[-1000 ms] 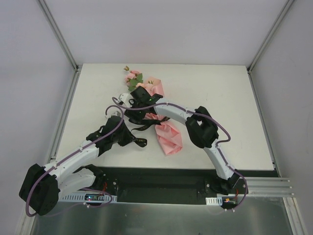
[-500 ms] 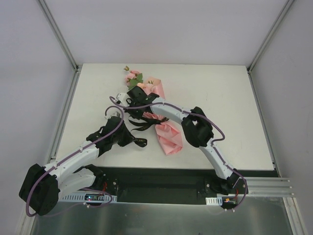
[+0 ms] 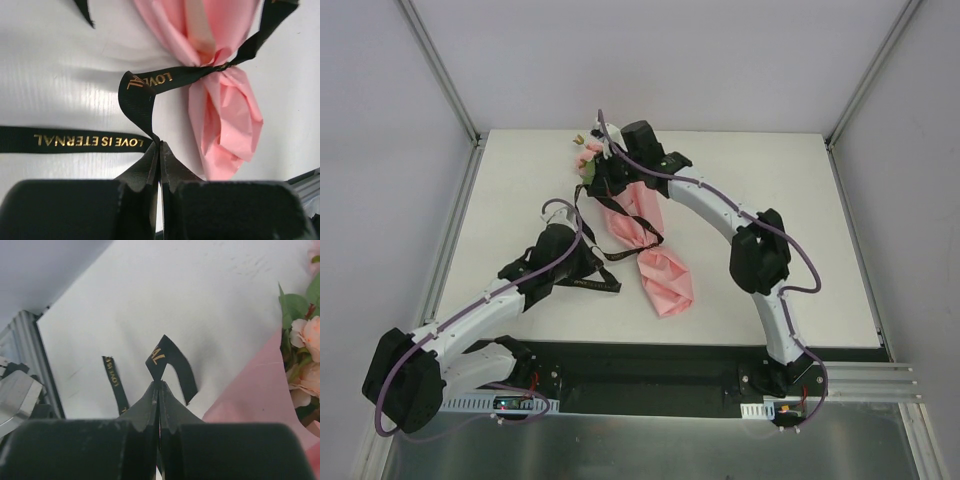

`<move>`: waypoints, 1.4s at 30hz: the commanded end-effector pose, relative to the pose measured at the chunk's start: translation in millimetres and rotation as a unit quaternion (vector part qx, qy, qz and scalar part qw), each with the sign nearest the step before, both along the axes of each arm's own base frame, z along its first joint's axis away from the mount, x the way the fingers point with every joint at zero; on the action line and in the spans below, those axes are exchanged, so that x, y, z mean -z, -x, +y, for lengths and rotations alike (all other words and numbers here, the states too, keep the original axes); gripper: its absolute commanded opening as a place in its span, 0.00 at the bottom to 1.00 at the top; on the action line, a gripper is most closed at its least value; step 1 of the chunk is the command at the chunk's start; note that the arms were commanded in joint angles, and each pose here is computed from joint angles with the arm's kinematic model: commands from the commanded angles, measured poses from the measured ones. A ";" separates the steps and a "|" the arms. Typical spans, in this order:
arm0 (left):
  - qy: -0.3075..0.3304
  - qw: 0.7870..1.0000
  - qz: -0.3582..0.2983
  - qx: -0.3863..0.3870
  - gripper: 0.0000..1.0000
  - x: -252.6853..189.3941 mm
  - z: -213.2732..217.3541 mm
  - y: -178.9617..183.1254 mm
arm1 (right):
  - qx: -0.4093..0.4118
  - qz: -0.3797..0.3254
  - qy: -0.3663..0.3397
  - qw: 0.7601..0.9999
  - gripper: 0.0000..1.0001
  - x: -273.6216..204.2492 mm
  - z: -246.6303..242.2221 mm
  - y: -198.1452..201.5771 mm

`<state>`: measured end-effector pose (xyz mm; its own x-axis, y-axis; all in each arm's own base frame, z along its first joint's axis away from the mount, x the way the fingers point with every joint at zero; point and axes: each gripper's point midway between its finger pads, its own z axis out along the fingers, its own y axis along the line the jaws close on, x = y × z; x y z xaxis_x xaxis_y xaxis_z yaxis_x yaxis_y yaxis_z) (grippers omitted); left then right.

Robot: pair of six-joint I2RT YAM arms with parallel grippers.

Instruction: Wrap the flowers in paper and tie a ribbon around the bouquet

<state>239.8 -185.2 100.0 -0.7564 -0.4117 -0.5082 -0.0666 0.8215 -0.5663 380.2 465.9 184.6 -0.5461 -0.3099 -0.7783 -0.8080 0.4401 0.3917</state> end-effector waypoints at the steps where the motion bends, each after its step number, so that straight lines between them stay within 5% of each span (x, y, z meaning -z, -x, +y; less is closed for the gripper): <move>1: 0.003 0.995 -0.094 0.033 0.00 -32.9 -8.6 -22.8 | -0.082 0.054 -0.079 0.992 0.00 -44.2 24.7 45.8; 12: 0.054 0.986 -0.139 0.071 0.00 -20.2 -4.8 14.2 | -0.200 0.108 -0.042 0.973 0.01 -6.0 31.2 120.5; 24: 0.076 0.974 -0.174 0.125 0.00 -21.8 -9.0 36.1 | -0.240 0.143 0.044 0.959 0.02 63.6 21.6 154.7; 27: 0.076 0.974 -0.173 0.123 0.00 -20.9 -8.7 35.6 | -0.233 0.141 0.054 0.961 0.12 64.4 19.2 151.3; 30: 0.076 0.976 -0.167 0.115 0.00 -20.1 -8.1 33.6 | -0.183 0.114 0.064 0.974 0.39 48.5 11.5 126.9; 33: 0.080 0.979 -0.159 0.095 0.00 -22.8 -7.5 28.1 | -0.113 0.080 0.046 0.989 0.51 12.8 -0.7 98.1; 42: 0.065 0.985 -0.125 0.095 0.00 -50.8 -19.5 5.0 | 0.030 0.016 0.010 0.999 0.63 -64.0 -84.4 66.7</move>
